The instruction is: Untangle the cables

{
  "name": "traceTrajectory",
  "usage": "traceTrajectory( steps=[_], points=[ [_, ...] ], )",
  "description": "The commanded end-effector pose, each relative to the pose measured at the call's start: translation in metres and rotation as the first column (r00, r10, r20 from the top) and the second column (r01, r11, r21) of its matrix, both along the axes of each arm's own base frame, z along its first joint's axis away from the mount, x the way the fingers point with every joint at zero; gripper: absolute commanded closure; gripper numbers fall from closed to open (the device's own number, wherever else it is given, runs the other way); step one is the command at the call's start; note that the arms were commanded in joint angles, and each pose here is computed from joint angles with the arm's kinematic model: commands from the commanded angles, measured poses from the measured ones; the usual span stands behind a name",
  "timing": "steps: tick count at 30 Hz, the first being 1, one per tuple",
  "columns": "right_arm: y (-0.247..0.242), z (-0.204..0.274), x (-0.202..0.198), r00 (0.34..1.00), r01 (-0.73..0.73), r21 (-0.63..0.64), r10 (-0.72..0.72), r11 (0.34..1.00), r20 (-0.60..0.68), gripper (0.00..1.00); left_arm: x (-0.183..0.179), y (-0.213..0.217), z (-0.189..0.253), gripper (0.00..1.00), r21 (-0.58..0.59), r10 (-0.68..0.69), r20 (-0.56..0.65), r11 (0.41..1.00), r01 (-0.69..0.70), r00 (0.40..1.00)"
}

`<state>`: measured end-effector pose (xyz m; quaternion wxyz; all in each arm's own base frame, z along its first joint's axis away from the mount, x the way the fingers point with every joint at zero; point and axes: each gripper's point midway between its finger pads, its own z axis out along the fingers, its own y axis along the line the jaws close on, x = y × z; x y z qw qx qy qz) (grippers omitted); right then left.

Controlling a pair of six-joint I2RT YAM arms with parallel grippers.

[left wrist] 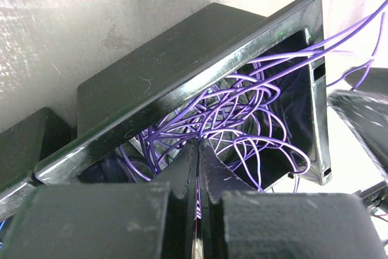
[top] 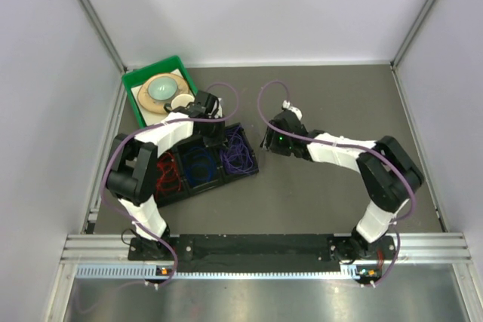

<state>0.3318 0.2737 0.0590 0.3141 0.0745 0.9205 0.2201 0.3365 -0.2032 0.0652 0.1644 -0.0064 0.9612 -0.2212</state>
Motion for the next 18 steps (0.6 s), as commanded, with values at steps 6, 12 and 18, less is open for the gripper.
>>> traceTrajectory(
  steps=[6, 12, 18],
  points=[
    [0.039, 0.014, 0.034, 0.999, 0.008, 0.131, -0.014, 0.991, 0.042, 0.49, 0.009, -0.002, 0.007, 1.00, -0.015, 0.003, 0.029, 1.000, -0.003, 1.000],
    [0.039, 0.021, 0.035, 0.999, 0.009, 0.138, -0.016, 0.990, 0.050, 1.00, 0.009, -0.001, 0.006, 1.00, -0.009, 0.006, 0.030, 1.000, -0.006, 1.000],
    [0.029, 0.062, 0.021, 0.990, -0.032, 0.178, 0.007, 0.984, 0.139, 1.00, 0.011, 0.003, 0.003, 1.00, 0.008, 0.023, 0.024, 1.000, -0.024, 0.999]
  ],
)
